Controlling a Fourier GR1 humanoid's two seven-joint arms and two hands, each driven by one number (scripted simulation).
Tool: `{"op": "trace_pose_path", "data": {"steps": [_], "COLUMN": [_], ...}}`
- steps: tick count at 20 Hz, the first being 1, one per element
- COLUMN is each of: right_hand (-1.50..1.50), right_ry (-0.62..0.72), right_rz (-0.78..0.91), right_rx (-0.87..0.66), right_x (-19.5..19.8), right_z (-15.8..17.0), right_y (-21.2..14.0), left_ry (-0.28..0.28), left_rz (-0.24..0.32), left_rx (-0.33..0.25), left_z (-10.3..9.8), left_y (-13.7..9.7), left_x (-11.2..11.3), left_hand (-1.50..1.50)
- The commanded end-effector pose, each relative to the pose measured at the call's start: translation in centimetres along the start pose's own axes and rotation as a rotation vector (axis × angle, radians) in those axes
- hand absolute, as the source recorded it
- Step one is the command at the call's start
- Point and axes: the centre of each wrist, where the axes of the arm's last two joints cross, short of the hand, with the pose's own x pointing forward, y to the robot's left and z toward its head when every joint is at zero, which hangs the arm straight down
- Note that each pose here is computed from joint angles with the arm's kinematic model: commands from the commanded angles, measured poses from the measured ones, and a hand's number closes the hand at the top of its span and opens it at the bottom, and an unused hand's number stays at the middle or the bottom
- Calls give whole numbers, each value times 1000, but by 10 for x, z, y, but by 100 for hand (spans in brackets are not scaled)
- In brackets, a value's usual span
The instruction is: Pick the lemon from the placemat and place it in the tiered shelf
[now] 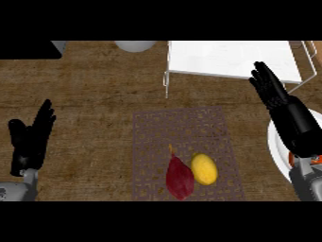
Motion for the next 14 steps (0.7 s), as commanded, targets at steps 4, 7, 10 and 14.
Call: {"op": "trace_pose_path", "data": {"steps": [4, 7, 10, 14], "right_hand": [-150, -150, 150, -150], "right_ry": [109, 102, 301, 214], "right_rz": [-47, -658, 357, 195], "right_rx": [-93, -265, -383, -713], "right_x": [-17, -29, -45, -101], "right_z": [8, 7, 40, 76], "right_y": [-2, 29, -68, -5], "left_ry": [-227, -233, -275, -287], "left_rz": [-37, -3, -31, -7], "left_rx": [-158, -189, -220, -282], "left_z": [-7, -3, -1, 14], "left_y": [-37, -42, -44, -69], "left_x": [38, 33, 38, 23], "left_hand": [0, 0, 0, 0]}}
